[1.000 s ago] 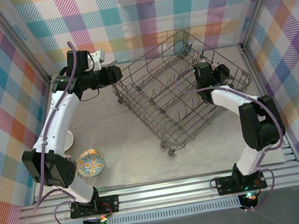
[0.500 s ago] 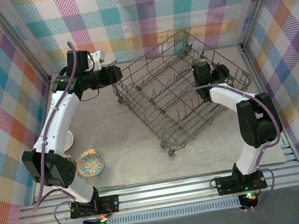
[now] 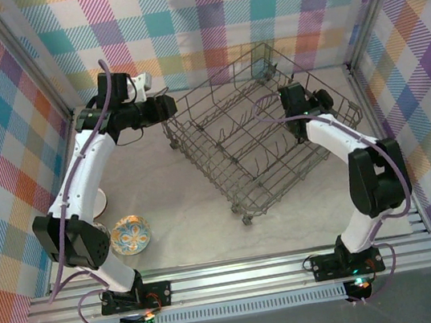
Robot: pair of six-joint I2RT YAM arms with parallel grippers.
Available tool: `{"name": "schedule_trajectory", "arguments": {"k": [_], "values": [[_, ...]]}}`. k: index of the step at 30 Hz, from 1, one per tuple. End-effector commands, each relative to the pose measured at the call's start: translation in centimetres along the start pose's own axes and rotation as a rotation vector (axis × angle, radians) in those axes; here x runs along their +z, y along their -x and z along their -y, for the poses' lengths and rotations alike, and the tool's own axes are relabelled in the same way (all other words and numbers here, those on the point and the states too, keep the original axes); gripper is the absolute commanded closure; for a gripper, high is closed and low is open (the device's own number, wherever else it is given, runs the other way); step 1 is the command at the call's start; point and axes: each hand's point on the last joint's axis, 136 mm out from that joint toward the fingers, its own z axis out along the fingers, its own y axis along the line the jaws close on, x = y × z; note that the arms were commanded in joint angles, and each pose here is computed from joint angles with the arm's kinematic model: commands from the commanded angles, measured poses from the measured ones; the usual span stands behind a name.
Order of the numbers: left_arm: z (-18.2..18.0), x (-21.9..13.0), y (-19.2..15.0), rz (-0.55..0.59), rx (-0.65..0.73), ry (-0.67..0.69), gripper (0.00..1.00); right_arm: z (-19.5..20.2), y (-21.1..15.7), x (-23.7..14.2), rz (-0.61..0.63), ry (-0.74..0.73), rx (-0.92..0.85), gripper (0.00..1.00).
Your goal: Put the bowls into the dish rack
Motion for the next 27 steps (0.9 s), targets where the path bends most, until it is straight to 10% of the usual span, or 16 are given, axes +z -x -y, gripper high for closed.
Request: {"name": "schedule_trajectory", "arguments": {"k": [1,11,27], "values": [[-0.3,-0.3,0.6,-0.005,0.01,0.004,0.45,-0.1,1.4,-2.7,0.055,0.138,0.078,0.11],[-2.5,-1.7,-1.2,-0.042,-0.039,0.146,0.44,1.2,4.6,-5.8,0.153,0.252,0.169,0.05],[-9.7,-11.0,-14.6,-0.23,-0.398,0.645,0.4,-3.0,5.7,-15.4,0.227,0.843,0.497,0.07]]}}
